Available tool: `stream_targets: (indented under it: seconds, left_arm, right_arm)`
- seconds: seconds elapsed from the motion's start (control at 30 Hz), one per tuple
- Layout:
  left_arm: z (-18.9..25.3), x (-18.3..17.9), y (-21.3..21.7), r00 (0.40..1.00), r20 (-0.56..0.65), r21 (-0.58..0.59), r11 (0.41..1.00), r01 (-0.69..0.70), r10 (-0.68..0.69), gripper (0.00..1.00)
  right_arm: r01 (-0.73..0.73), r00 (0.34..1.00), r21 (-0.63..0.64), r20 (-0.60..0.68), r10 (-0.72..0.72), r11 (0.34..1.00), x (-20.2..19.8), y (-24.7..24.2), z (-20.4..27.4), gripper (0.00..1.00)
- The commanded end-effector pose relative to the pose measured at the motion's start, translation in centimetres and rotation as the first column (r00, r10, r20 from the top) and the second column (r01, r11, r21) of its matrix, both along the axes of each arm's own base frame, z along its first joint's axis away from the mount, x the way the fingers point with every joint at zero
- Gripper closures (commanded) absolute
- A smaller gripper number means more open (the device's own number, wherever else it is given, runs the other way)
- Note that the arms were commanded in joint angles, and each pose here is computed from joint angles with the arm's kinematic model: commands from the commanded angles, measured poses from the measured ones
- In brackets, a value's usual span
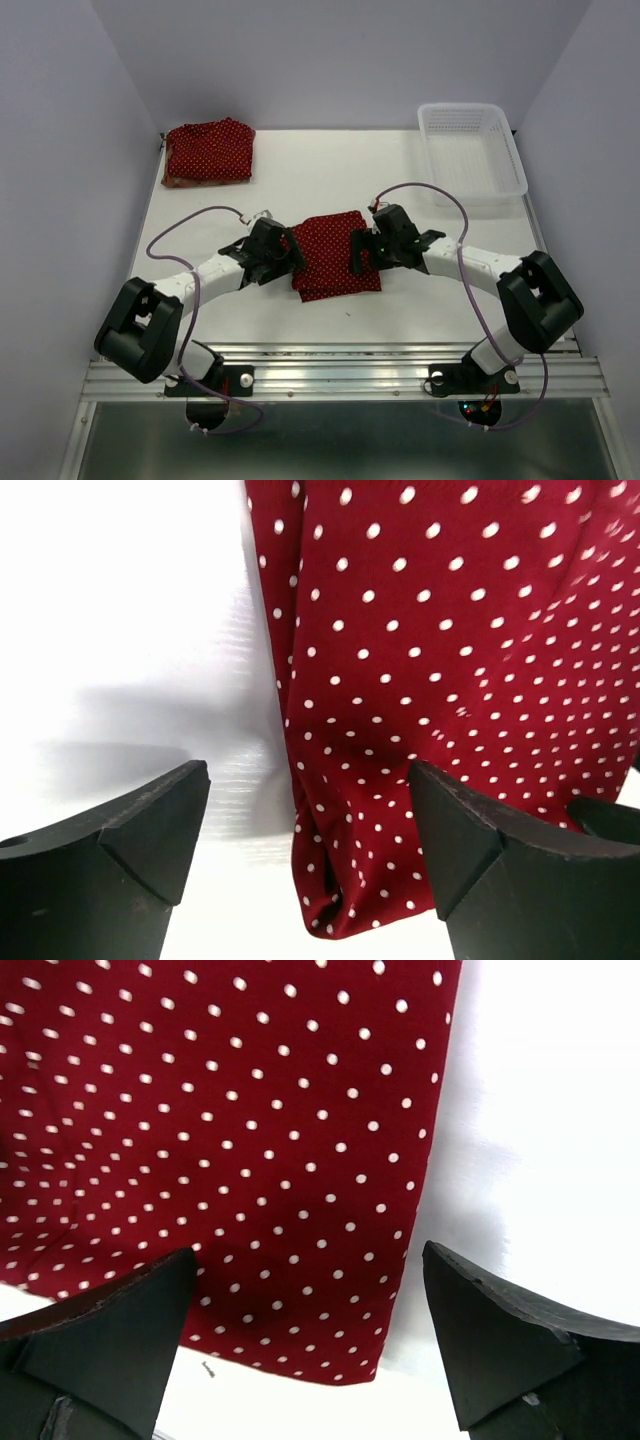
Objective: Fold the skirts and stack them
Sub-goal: Fold the skirt, then neatly place the folded skirt to the corner
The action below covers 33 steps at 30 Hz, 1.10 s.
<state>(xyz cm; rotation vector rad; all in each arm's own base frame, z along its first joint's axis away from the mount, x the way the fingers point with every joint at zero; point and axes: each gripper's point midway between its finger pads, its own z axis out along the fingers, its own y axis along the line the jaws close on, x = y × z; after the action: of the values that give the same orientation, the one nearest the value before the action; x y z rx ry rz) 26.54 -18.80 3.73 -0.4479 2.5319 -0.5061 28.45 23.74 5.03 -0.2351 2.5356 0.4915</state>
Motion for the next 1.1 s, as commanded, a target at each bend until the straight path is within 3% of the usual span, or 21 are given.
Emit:
stream_targets:
  seconds: [0.0,0.2,0.37,0.5,0.67,0.9,1.07]
  left_arm:
    - [3.2,1.1,1.2,0.997,0.08,0.055,0.998,-0.018,0.013,0.02]
    - [3.5,-0.2,1.9,0.997,0.071,0.053,0.998,-0.026,0.022,0.01]
    - [2.3,-3.2,1.0,0.999,0.043,-0.073,0.997,0.025,-0.022,0.01]
    - [2.4,-4.7,0.8,0.998,0.052,-0.149,0.989,0.025,-0.017,0.01]
    - [2.9,-6.4,0.1,0.995,0.096,-0.262,0.963,0.056,-0.032,0.01]
    - [3.7,-5.0,0.3,0.989,0.147,-0.265,0.964,0.02,0.02,0.01]
    - [2.8,-3.6,0.0,0.991,0.13,-0.224,0.974,-0.003,0.033,0.01]
  right_arm:
    - [0.015,0.997,0.058,0.073,-0.019,0.998,0.8,0.6,2.8,0.0]
    - [-0.041,0.98,0.054,0.196,0.03,0.998,3.0,1.5,6.6,0.0]
    - [-0.118,0.937,0.047,0.337,0.095,0.992,7.8,4.5,11.0,0.0]
    - [-0.128,0.938,0.027,0.329,0.112,0.991,11.3,7.0,11.0,0.0]
    - [-0.142,0.961,-0.01,0.237,0.14,0.99,13.0,8.7,7.0,0.0]
    - [-0.133,0.976,0.002,0.176,0.131,0.991,11.5,8.3,5.6,0.0]
    - [-0.048,0.979,-0.053,0.197,0.058,0.997,11.2,5.5,5.7,0.0]
